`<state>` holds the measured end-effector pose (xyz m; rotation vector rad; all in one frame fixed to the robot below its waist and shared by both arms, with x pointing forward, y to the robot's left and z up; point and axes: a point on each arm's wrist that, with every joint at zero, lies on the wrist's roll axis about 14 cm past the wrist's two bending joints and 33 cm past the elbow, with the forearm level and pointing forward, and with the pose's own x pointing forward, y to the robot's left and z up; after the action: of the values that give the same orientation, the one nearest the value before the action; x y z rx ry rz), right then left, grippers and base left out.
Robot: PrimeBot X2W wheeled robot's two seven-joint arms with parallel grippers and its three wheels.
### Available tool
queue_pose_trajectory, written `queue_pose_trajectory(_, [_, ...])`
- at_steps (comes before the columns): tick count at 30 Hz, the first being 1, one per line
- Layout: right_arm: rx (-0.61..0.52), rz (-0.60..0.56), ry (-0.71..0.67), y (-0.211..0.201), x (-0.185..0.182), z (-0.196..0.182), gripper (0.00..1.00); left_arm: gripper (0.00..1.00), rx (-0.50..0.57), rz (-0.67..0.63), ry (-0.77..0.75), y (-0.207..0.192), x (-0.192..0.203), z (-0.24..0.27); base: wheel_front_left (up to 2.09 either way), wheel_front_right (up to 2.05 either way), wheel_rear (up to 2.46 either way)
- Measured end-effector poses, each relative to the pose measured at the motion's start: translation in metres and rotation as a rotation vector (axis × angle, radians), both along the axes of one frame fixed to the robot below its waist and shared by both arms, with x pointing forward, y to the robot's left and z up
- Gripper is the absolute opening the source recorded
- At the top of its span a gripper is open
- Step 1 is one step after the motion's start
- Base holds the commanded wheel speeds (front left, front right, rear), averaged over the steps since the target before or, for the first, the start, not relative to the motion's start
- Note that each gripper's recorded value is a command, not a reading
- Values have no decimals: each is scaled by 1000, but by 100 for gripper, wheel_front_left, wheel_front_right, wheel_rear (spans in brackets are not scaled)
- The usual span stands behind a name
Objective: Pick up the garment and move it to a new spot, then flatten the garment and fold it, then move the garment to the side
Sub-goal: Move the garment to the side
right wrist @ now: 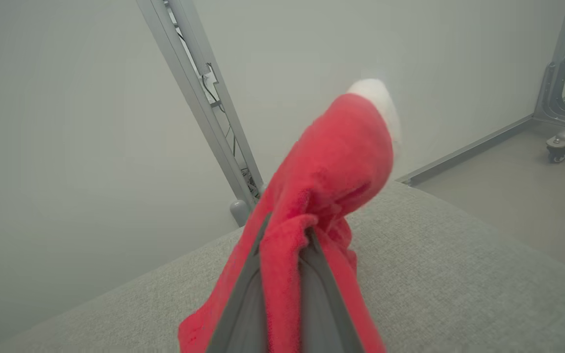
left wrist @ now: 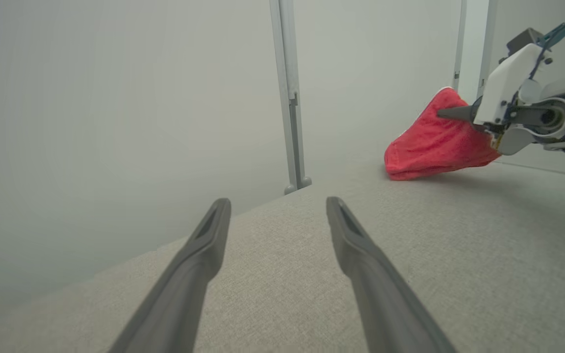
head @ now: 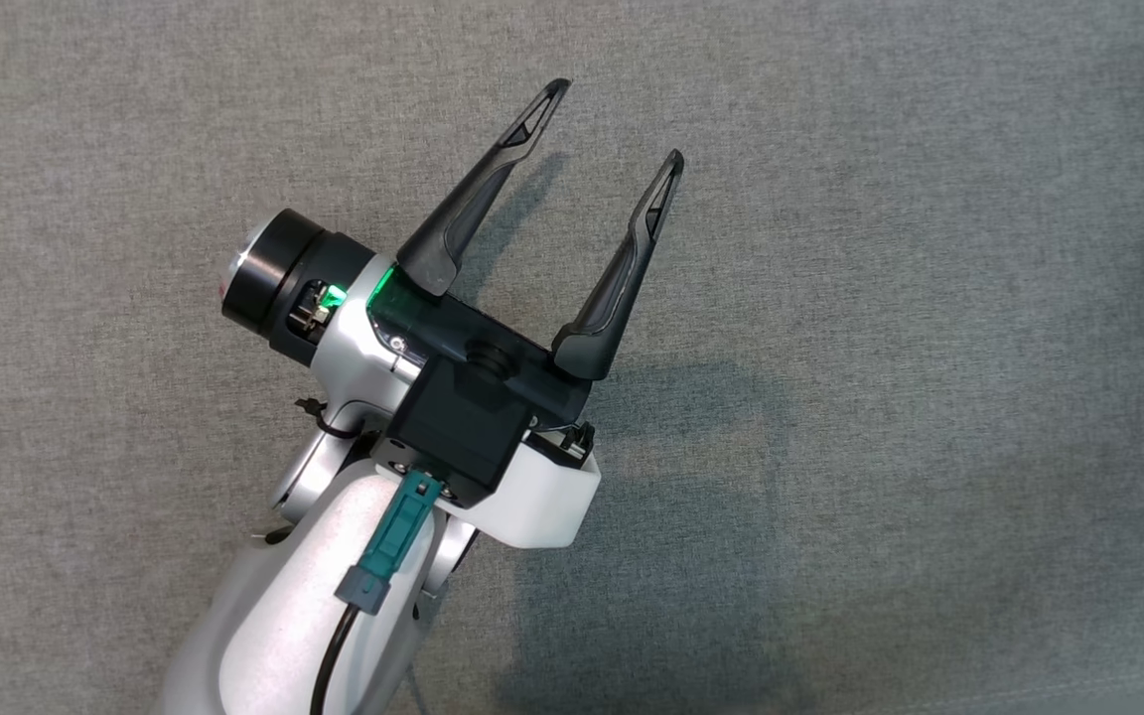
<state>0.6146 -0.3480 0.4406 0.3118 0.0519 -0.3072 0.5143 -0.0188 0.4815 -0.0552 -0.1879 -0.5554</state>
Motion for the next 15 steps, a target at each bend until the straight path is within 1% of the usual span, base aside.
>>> queue_pose_trajectory(4, [-10,-46,37,-15,-11,-12,0,100,1,-10,12,-3,1,-6,0,0,0])
queue_pose_trajectory(8, [-35,-126,80,-44,-34,-16,0,100,-5,-46,14,-14,-1,-6,0,0,0])
queue_pose_trajectory(15, [-31,-198,128,-59,-57,-29,0,100,-18,-77,27,-25,-2,-10,0,0,0])
